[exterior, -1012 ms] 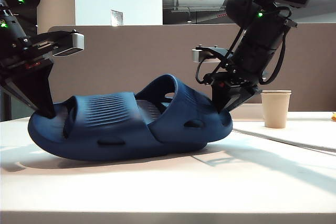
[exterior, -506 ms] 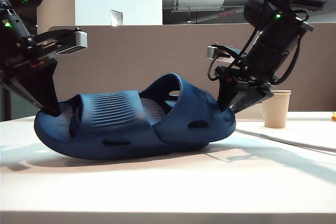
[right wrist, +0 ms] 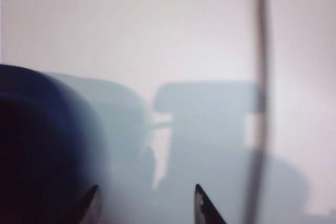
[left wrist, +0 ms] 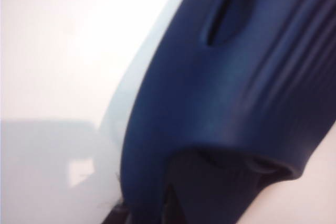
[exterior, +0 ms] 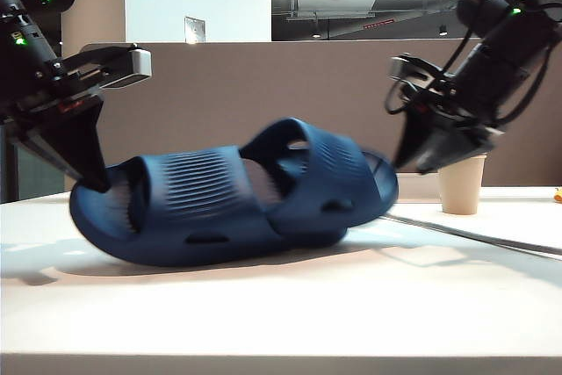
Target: Interlock the pair of blue slippers on the table with their fronts facing up.
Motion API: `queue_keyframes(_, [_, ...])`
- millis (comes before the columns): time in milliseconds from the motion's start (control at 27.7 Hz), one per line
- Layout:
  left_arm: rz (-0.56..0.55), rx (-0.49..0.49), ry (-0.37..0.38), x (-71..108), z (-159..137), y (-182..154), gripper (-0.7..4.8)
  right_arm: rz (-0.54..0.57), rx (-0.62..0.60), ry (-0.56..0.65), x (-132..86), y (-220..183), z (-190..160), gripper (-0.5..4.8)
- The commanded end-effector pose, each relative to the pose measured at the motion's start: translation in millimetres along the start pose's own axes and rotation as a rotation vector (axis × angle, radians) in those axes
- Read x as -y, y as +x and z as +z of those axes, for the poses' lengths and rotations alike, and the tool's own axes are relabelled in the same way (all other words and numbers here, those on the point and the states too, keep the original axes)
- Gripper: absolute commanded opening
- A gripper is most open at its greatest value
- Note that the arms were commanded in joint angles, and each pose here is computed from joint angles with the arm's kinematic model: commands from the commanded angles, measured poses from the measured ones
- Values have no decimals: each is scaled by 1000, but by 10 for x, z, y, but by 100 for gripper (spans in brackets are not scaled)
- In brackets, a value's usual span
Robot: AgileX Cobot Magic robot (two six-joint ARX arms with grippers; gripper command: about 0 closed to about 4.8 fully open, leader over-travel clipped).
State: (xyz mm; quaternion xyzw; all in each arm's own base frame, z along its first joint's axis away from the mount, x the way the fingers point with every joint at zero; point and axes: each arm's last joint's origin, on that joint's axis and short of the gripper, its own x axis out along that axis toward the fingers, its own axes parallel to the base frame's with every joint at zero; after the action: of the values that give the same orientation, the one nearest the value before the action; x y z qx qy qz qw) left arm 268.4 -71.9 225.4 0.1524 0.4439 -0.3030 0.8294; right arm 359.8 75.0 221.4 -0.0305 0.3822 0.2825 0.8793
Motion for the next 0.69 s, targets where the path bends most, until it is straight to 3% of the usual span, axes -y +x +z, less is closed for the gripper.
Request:
queue_keyframes(36, [34,-23,-2,-20,-16,-11,-4,15,21,94,168,-120,-15,221])
queue_keyframes(253, [39,-18,-19,-26,-10,-3,-5,71,77,149,246,-274,18,221])
queue_keyframes(687, [31,-34,-92,-76,-11,173,-1,89,261,106,30,-807,254,221])
